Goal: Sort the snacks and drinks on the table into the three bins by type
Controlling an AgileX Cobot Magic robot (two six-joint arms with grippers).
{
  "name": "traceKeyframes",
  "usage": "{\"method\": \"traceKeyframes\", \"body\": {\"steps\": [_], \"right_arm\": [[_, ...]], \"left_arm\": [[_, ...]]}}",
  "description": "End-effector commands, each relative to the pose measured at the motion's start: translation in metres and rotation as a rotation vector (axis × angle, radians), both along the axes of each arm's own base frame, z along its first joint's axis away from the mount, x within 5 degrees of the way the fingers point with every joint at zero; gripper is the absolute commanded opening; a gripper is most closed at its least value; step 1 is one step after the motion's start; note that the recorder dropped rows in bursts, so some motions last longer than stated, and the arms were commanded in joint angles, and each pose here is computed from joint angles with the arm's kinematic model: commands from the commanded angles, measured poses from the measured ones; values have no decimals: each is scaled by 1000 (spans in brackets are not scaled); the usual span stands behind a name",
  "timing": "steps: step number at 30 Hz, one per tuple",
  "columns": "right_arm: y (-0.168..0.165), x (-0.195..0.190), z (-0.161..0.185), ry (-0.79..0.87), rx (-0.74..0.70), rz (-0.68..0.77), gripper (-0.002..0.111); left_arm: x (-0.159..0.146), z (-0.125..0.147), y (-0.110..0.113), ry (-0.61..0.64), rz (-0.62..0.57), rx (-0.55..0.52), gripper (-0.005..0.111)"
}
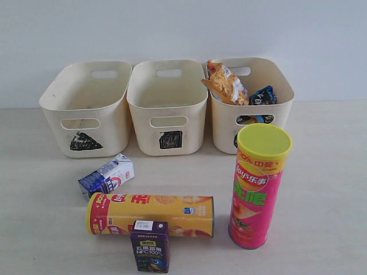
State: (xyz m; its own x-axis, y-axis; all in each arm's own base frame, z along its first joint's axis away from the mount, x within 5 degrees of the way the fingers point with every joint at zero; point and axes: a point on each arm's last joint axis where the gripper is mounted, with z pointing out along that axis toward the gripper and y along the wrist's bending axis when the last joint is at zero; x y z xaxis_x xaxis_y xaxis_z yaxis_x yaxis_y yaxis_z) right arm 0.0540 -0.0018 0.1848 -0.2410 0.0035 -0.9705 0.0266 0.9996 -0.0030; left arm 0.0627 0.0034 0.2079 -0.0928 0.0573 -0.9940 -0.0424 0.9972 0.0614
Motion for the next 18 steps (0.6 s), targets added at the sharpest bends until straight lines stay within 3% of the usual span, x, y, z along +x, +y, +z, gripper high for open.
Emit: {"method": "traceKeyframes", "body": {"steps": [1, 8, 18], "right_arm": [[0, 0, -1, -8, -10, 1, 0], [0, 0, -1, -8, -10, 1, 0], [0, 0, -1, -8, -10, 1, 0]], "left_arm": [[-6, -2, 2, -14, 35, -34, 4], [-6, -7, 1, -47, 33, -49, 4], [-7, -16, 2, 53, 38, -50, 4]]}}
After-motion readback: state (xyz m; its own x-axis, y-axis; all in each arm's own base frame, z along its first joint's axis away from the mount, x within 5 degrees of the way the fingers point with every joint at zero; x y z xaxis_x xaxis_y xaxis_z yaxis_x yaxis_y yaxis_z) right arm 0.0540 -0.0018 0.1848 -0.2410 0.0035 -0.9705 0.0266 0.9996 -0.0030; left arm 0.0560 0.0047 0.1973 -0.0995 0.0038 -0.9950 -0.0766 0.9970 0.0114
